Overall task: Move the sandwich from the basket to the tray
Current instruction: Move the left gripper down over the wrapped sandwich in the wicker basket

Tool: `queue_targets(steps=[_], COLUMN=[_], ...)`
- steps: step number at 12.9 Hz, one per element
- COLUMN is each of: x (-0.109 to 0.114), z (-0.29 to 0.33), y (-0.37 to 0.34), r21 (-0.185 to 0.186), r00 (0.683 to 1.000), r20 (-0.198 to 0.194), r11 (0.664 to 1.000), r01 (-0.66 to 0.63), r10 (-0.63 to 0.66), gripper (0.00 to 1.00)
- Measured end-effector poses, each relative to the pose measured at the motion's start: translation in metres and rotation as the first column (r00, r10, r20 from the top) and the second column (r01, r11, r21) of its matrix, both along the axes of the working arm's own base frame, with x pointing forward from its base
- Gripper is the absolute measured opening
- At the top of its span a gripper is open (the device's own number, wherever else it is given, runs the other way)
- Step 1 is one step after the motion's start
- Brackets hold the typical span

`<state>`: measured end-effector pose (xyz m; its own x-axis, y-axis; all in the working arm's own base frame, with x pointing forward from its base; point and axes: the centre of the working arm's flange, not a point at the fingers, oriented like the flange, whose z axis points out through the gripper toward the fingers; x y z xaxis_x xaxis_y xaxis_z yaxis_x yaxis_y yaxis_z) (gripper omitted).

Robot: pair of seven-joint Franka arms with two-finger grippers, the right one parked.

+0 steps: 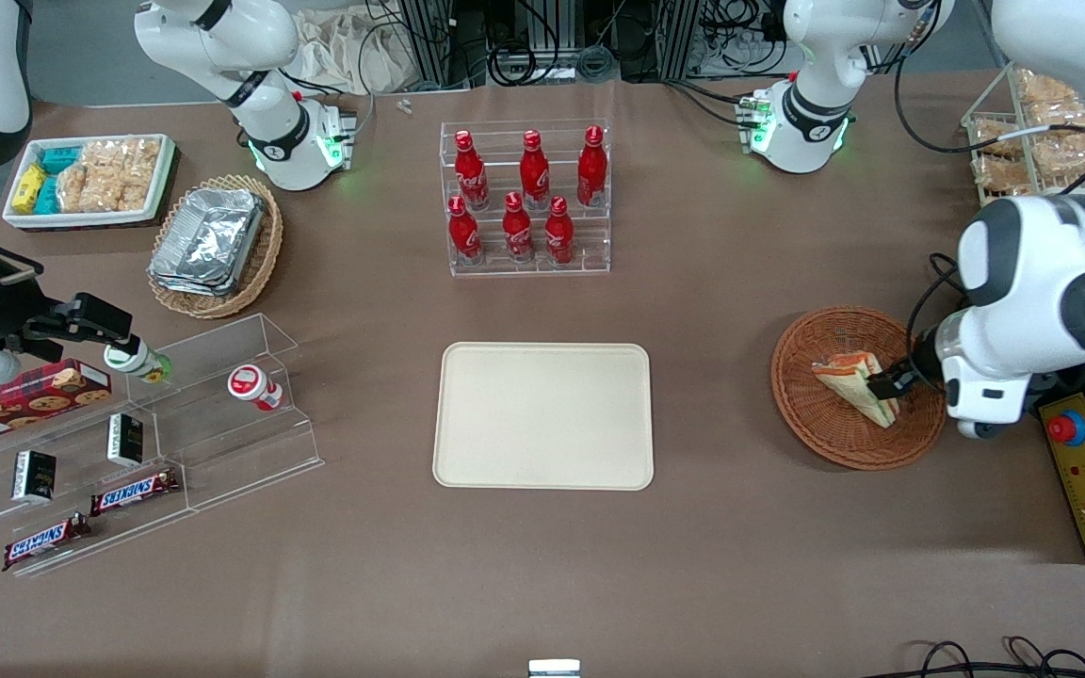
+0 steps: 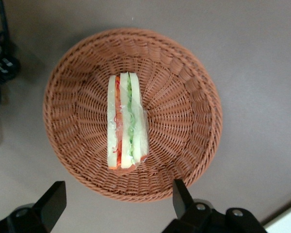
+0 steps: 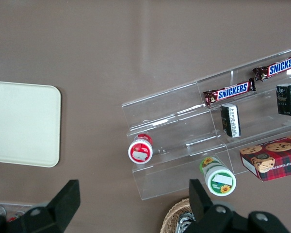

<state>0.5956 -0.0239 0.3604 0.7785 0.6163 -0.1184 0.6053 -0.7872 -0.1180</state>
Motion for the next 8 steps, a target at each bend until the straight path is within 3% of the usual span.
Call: queue_targets(steps=[8], x=[-0.018], z=[-0.064], y=[0.033], r21=[0.015], r00=[0.996], r20=[0.015], r11=[0.996], r01=[-0.093], r10=[0.093], gripper=[0.99])
